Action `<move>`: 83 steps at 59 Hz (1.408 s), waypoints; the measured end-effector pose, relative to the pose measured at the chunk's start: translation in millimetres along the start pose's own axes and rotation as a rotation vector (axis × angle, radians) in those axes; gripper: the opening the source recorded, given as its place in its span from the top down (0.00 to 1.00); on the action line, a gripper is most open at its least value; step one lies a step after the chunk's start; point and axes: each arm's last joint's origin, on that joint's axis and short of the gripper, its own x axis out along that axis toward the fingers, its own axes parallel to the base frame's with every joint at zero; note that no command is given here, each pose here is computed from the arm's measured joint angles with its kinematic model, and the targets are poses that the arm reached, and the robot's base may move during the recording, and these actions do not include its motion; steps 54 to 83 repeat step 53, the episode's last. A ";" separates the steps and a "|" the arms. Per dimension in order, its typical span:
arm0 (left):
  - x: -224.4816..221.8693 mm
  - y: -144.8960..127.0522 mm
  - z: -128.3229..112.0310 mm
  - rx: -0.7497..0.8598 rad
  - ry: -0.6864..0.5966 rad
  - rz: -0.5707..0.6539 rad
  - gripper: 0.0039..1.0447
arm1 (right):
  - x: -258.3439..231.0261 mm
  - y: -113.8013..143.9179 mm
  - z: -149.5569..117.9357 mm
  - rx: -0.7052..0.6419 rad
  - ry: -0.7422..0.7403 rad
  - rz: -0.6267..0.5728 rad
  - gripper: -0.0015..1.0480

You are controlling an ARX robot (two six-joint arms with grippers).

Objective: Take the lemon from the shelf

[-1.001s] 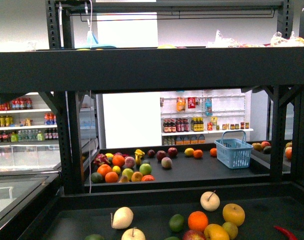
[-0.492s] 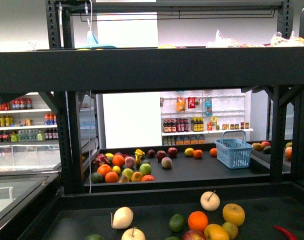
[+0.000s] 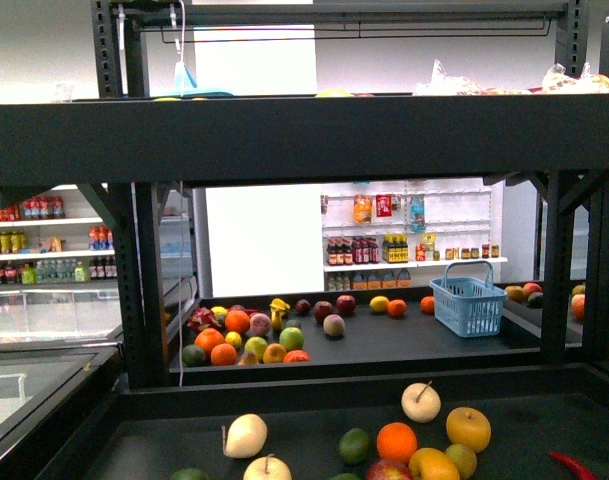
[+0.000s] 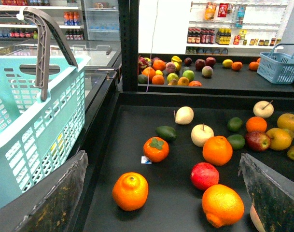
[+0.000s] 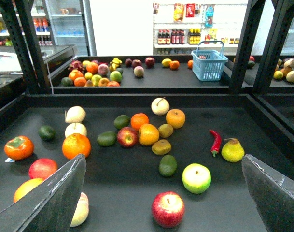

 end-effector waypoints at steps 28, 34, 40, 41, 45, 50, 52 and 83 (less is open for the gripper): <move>0.0 0.0 0.0 0.000 0.000 0.000 0.07 | 0.0 0.0 0.0 0.000 0.000 0.000 0.07; 0.0 0.0 0.0 0.000 0.000 0.000 0.07 | 0.0 0.0 0.0 0.000 0.000 0.000 0.07; 0.0 0.0 0.0 0.000 0.000 0.000 0.07 | 0.0 0.0 0.0 0.000 0.000 0.000 0.07; 0.0 0.0 0.0 0.000 0.000 0.000 0.07 | 0.0 0.0 0.0 0.000 0.000 0.000 0.07; 0.0 0.0 0.0 0.000 0.000 0.000 0.07 | 0.0 0.0 0.0 0.000 0.000 0.000 0.07; 0.0 0.0 0.0 0.000 0.000 0.000 0.07 | 0.0 0.0 0.0 0.000 0.000 0.000 0.07; 0.0 0.0 0.0 0.000 0.000 0.000 0.07 | 0.0 0.0 0.0 0.000 0.000 0.000 0.07; 0.0 0.0 0.0 0.000 0.000 0.000 0.07 | 0.0 0.0 0.0 0.000 0.000 0.000 0.07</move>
